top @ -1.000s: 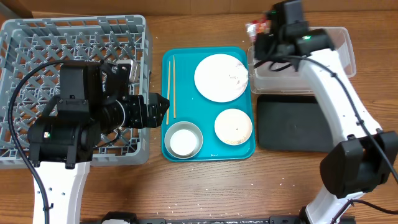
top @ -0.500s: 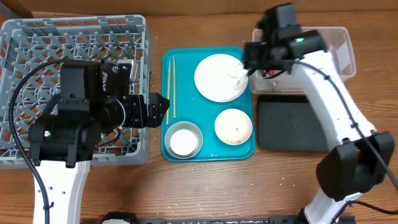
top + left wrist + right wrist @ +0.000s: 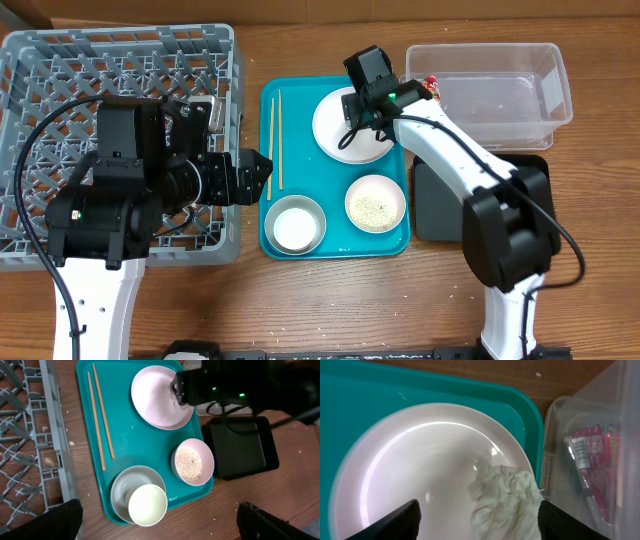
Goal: Sort waste into correct bins and load items into the dishwasher
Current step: 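Return the right gripper to the plate and grasp the crumpled tissue, then carry the tissue right and drop it into the clear bin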
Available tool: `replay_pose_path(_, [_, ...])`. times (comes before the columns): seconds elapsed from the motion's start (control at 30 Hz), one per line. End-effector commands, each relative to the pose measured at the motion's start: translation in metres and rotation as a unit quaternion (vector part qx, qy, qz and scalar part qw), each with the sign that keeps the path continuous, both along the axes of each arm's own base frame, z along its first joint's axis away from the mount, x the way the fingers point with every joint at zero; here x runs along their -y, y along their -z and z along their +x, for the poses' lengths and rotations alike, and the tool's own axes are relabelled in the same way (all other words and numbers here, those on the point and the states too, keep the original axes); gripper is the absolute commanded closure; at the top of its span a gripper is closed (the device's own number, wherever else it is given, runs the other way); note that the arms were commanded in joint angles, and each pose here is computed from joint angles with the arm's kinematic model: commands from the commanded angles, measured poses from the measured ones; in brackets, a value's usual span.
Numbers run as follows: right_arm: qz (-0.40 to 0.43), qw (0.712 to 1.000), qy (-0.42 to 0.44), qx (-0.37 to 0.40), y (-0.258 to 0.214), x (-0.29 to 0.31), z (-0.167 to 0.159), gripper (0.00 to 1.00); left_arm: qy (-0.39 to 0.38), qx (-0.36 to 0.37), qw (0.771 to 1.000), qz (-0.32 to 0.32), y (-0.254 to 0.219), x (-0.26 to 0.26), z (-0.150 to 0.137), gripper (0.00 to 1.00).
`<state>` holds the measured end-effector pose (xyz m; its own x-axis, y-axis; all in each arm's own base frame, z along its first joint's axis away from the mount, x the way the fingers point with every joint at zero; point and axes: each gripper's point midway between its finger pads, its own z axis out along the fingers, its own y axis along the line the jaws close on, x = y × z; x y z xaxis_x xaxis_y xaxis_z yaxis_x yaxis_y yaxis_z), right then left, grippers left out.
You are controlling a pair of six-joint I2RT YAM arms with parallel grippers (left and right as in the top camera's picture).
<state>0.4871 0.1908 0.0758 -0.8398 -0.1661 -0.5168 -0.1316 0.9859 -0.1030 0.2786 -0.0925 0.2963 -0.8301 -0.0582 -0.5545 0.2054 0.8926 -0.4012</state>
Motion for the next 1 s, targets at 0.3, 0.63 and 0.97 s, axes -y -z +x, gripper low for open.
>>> replay_pose_path(0.3, [0.009, 0.995, -0.017, -0.094, 0.08, -0.005, -0.017, 0.57, 0.004, 0.015, 1.0, 0.006, -0.007, -0.001, 0.004, 0.0])
replay_pose_path(0.63, [0.056, 0.994, -0.039, -0.09, 0.007, -0.019, -0.026, 0.96, 0.004, 0.015, 1.0, 0.006, -0.007, -0.001, 0.004, 0.0])
replay_pose_path(0.97, [0.107, 0.993, -0.014, 0.037, -0.132, 0.021, -0.023, 0.96, 0.004, 0.015, 1.0, 0.006, -0.007, -0.001, 0.004, 0.0])
